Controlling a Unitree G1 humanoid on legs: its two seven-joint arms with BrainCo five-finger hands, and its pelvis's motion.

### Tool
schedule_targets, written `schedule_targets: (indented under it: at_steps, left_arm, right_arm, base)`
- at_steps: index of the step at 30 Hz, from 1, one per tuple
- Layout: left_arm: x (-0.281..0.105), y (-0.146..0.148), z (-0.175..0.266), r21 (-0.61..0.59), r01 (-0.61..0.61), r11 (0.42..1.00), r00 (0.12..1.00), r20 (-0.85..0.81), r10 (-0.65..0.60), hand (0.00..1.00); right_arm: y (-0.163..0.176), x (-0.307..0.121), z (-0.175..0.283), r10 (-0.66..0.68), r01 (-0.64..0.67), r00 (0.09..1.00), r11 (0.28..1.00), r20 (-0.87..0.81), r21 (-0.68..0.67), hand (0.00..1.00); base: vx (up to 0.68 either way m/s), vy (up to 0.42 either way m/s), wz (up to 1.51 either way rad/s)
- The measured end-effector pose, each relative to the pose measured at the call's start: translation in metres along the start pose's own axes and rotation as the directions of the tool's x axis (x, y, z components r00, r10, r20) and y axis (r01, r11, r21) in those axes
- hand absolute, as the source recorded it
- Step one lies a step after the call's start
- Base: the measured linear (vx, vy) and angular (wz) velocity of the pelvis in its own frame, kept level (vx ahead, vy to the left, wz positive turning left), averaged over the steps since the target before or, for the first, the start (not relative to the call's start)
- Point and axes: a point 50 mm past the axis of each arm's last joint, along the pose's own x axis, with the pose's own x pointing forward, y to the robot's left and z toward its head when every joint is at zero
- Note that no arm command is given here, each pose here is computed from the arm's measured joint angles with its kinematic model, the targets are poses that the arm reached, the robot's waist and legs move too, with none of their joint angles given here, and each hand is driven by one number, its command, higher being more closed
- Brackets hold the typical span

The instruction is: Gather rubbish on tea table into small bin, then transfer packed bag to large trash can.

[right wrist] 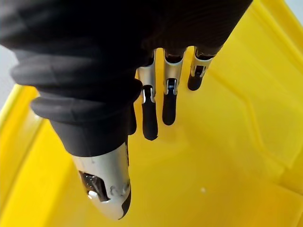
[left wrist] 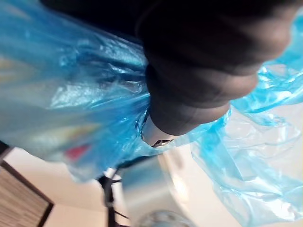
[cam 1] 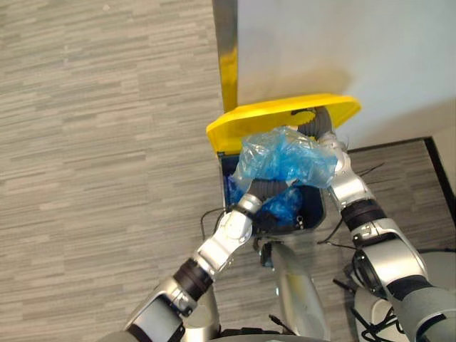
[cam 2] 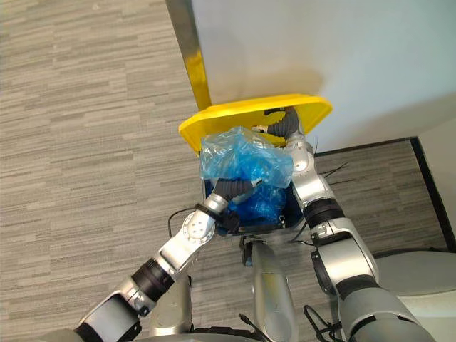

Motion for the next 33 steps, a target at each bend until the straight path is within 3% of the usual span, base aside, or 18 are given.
schedule_targets:
  at_steps: [5,6,9,13,20,27,33]
  left_arm:
    - [0.009,0.032,-0.036,0.174,-0.087,0.981,0.977,-0.179,0.118,1.00]
    - [0.010,0.038,-0.041,0.231,-0.081,0.970,0.969,-0.209,0.130,0.00]
    - [0.009,0.047,-0.057,0.344,-0.068,0.937,0.943,-0.283,0.173,0.00]
    - [-0.007,0.056,-0.081,0.405,-0.059,0.912,0.888,-0.397,0.233,0.00]
    - [-0.022,0.054,-0.094,0.402,-0.055,0.914,0.852,-0.458,0.253,0.00]
    - [-0.052,0.050,-0.107,0.371,-0.067,0.926,0.826,-0.500,0.260,0.00]
    - [-0.098,0.073,-0.120,0.355,-0.178,0.918,0.765,-0.537,0.356,0.00]
  right_arm:
    - [-0.009,0.011,0.036,-0.025,0.023,0.990,1.000,0.141,0.011,0.00]
    - [-0.014,0.012,0.044,-0.033,0.032,0.984,0.999,0.177,0.009,0.00]
    - [-0.017,0.011,0.057,-0.046,0.045,0.967,0.999,0.250,0.008,0.00]
    - [-0.014,0.010,0.059,-0.034,0.035,0.961,0.999,0.273,0.003,0.00]
    - [-0.010,0.006,0.055,-0.038,0.037,0.962,0.999,0.271,0.009,0.00]
    - [0.000,-0.030,0.002,0.011,-0.005,0.990,0.999,0.143,-0.038,0.00]
    - [0.016,-0.086,-0.056,0.062,-0.060,0.996,0.998,-0.069,0.026,0.00]
  base:
    - [0.01,-0.031,-0.08]
    - [0.03,-0.029,-0.08]
    - [0.03,-0.008,-0.10]
    - [0.03,0.024,-0.11]
    - [0.01,0.010,0.02]
    - [0.03,0.018,0.13]
    - [-0.05,0.097,0.13]
